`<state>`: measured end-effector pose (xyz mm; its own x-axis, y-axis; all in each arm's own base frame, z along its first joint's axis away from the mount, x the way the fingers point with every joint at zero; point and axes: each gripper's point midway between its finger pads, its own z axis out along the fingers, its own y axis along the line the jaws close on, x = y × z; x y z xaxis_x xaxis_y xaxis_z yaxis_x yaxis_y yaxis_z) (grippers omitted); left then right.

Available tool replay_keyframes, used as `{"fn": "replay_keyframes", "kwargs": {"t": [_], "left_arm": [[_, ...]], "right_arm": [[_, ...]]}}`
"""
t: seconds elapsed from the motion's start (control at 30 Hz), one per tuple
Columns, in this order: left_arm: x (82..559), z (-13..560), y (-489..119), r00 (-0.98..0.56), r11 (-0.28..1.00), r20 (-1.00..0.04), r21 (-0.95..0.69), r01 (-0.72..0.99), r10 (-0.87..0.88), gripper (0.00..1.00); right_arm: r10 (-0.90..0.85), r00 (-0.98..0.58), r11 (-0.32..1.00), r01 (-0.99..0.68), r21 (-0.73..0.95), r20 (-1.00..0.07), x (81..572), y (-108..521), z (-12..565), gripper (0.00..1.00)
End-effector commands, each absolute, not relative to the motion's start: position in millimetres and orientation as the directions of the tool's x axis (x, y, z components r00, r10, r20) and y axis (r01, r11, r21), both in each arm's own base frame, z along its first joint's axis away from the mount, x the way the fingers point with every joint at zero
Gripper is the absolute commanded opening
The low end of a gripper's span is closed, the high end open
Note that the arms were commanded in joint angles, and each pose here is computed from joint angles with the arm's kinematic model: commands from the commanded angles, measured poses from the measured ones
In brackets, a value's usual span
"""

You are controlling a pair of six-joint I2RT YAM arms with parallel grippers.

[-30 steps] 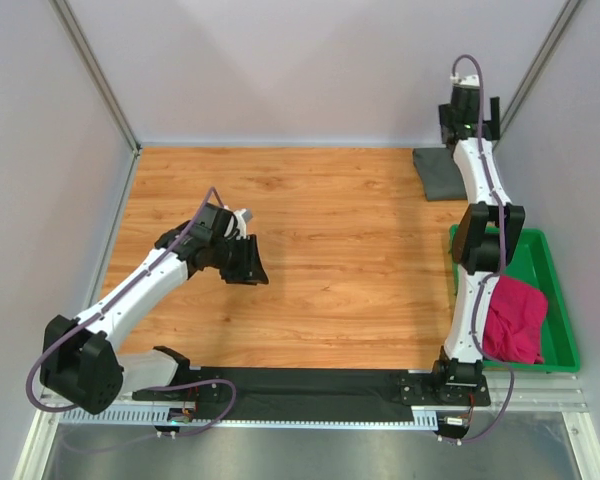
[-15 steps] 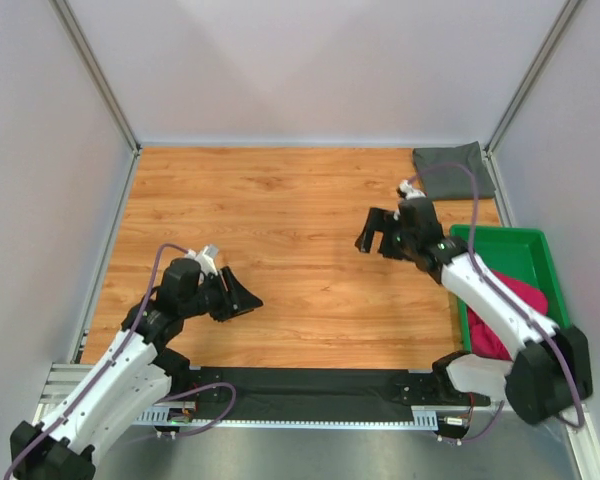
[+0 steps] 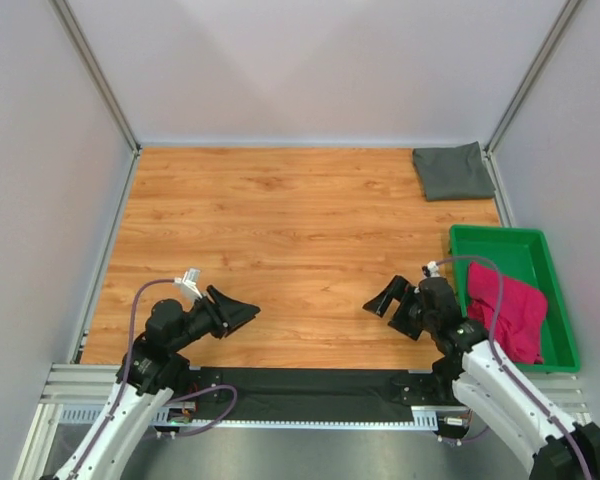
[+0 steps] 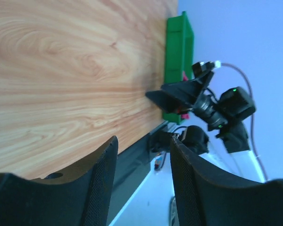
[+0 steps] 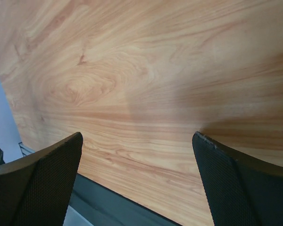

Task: Fold and stack the t-shirts
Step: Reset both grippers

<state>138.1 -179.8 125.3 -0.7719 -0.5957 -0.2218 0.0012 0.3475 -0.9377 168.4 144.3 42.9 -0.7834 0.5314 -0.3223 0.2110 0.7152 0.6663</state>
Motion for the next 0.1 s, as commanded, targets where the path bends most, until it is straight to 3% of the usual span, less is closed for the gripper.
{"fn": "replay_keyframes", "kwargs": {"t": [0.0,0.07], "left_arm": [[133.2,112.3,-181.4,-0.776,0.284,-0.158,-0.958,-0.028,-0.610,0.57],[130.3,112.7,-186.0,-0.800,0.286,-0.169,-0.958,-0.003,-0.576,0.57]], "right_arm": [[0.586,-0.740,0.644,0.179,0.744,-0.329,169.9,148.8,55.3,1.00],[0.599,-0.736,0.629,0.188,0.754,-0.316,166.0,148.1,53.9,1.00]]}}
